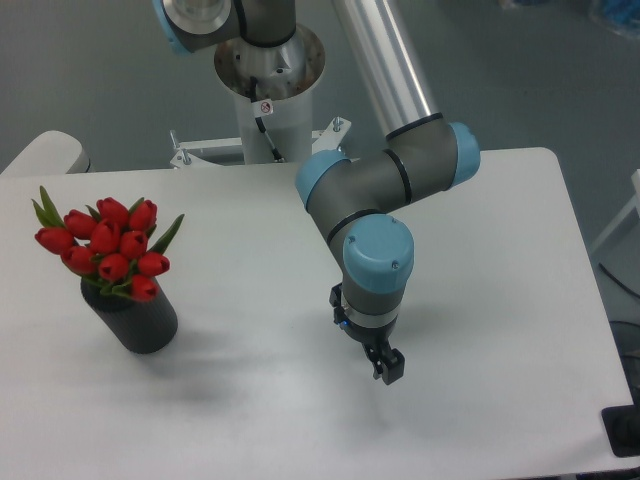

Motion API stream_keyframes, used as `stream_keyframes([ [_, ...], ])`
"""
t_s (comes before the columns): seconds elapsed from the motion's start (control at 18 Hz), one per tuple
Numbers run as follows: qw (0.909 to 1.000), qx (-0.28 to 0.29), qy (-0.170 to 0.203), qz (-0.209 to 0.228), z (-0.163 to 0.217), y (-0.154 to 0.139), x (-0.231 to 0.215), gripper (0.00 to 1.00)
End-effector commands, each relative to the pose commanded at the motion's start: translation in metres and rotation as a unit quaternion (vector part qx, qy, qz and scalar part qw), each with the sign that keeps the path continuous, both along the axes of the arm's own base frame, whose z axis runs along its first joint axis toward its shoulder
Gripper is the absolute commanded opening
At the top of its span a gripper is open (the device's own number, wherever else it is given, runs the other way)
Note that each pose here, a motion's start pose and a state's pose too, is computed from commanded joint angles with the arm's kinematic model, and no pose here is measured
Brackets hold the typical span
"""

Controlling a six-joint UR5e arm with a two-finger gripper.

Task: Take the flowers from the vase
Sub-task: 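Open the gripper and begin moving toward the red tulips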

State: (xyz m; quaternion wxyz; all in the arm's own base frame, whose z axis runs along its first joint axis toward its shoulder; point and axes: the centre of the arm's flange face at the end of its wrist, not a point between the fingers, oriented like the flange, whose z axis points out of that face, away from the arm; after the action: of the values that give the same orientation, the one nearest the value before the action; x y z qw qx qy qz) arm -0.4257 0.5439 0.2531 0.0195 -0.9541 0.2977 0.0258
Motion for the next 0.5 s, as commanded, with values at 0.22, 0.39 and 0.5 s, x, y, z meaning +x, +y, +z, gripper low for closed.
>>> stream_keyframes([
  [0.22,1.0,-0.003,-0.005,0.002,-0.0014,-0.0025,0.0032,1.0],
  [0.39,0.9999,0.004,-0.009,0.006,0.0004,-0.0015,0.006,1.0],
  [0.5,0.9991,0.025,-0.034,0.007,-0.0016,-0.0006,0.01,1.0],
])
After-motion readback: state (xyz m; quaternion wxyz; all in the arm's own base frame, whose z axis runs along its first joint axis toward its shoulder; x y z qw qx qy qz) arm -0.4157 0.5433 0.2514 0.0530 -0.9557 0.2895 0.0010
